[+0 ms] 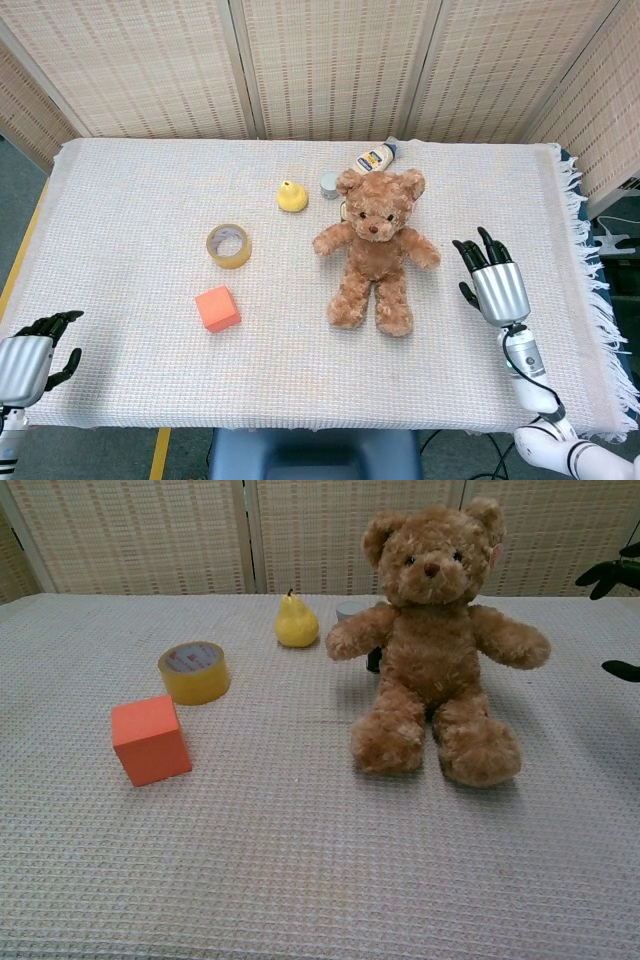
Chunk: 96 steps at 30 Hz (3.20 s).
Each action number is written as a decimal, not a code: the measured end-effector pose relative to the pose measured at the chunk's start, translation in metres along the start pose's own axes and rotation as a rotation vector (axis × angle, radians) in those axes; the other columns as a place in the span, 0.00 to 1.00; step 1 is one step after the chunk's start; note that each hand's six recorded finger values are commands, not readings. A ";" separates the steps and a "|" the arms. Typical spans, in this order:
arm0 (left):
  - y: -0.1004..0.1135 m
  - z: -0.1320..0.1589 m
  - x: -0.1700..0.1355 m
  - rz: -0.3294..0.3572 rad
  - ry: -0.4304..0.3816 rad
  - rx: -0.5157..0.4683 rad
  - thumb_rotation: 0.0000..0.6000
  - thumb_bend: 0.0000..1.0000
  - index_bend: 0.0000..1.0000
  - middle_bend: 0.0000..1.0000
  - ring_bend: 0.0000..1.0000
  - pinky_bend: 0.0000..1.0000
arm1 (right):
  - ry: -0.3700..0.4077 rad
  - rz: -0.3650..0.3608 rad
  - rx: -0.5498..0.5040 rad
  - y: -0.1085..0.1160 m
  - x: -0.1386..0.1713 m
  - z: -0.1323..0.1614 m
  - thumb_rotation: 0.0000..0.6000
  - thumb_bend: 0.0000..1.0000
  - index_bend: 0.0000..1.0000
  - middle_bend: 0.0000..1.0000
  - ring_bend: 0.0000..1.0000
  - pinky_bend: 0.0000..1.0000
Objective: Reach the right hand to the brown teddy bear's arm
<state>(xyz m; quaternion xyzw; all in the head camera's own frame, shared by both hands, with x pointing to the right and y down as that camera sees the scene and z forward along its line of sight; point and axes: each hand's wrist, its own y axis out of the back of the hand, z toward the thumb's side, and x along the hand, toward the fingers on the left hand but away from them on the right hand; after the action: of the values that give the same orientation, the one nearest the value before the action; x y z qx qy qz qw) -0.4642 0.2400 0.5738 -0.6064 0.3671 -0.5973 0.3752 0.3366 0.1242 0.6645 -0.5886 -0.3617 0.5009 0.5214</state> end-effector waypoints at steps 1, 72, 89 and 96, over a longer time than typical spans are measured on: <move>0.000 0.001 0.000 -0.001 -0.002 -0.003 1.00 0.40 0.24 0.30 0.32 0.49 | 0.001 -0.003 0.004 -0.001 -0.002 0.001 1.00 0.12 0.21 0.26 0.07 0.24; -0.003 0.011 -0.005 -0.030 -0.062 -0.011 1.00 0.40 0.24 0.32 0.32 0.49 | -0.045 -0.110 -0.008 -0.038 -0.065 0.037 1.00 0.17 0.61 0.47 0.30 0.48; -0.003 0.012 -0.005 -0.033 -0.064 -0.010 1.00 0.40 0.24 0.33 0.33 0.49 | -0.031 -0.166 0.004 -0.026 -0.065 0.038 1.00 0.17 0.61 0.47 0.30 0.48; -0.004 0.012 -0.005 -0.036 -0.063 -0.006 1.00 0.40 0.24 0.33 0.33 0.49 | -0.022 -0.094 0.001 -0.042 -0.058 0.039 1.00 0.17 0.61 0.47 0.30 0.48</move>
<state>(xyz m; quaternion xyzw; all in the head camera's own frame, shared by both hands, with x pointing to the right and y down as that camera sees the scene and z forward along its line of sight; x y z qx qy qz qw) -0.4523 0.2466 0.5747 -0.6326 0.3459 -0.5835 0.3738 0.2891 0.0877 0.7198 -0.5653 -0.3944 0.4824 0.5405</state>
